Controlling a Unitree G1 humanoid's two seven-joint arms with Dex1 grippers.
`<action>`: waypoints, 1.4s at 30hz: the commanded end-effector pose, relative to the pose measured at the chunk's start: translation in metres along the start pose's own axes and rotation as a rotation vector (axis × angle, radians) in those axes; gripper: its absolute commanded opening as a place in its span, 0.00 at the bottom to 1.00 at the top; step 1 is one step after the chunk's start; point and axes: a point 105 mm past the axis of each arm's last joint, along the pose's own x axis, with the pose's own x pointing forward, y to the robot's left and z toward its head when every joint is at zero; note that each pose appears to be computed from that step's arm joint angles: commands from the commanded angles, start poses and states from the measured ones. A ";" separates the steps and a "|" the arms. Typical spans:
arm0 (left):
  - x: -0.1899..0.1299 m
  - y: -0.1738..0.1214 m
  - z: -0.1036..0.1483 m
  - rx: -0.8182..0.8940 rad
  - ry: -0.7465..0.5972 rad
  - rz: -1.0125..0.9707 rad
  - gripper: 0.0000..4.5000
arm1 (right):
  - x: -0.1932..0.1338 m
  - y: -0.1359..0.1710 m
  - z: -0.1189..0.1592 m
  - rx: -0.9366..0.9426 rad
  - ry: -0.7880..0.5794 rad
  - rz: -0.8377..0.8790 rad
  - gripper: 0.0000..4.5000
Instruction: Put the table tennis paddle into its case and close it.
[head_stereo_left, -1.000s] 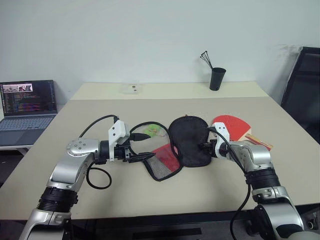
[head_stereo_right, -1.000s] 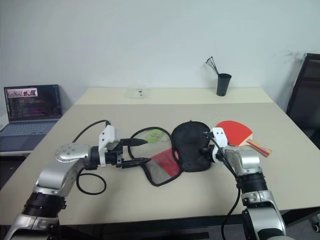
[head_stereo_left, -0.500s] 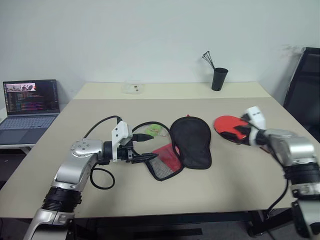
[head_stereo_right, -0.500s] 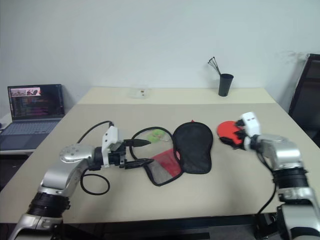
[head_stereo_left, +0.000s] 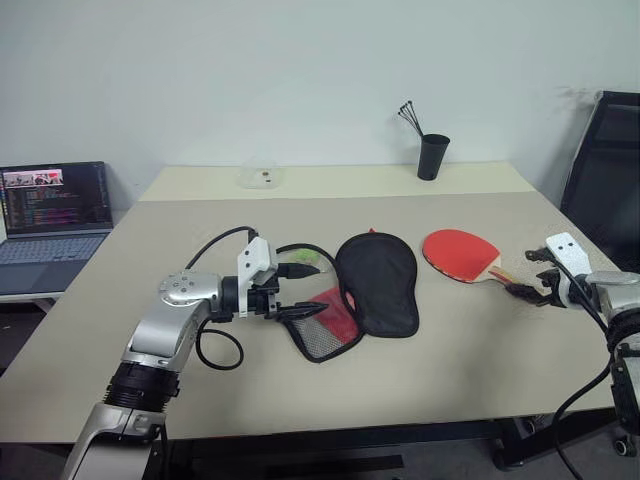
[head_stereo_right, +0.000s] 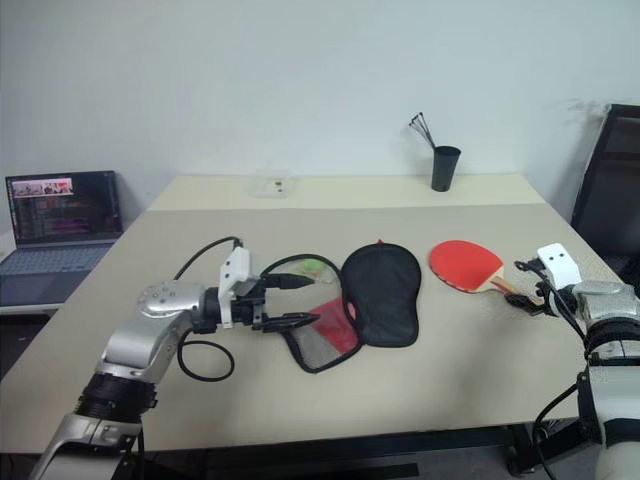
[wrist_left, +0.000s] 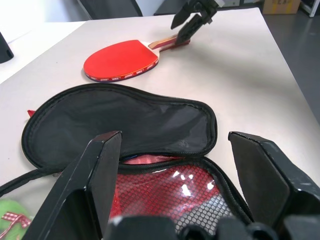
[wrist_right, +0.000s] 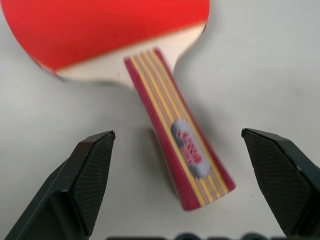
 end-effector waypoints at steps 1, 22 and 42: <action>-0.002 0.004 0.011 0.047 -0.020 0.001 0.83 | -0.002 -0.006 0.003 0.007 -0.018 -0.039 0.99; -0.010 0.007 0.008 0.059 0.000 0.009 0.83 | 0.003 0.011 -0.005 0.052 0.001 0.080 0.35; 0.005 -0.009 0.010 0.050 -0.041 -0.059 0.83 | -0.070 0.110 -0.066 0.154 0.109 0.100 0.33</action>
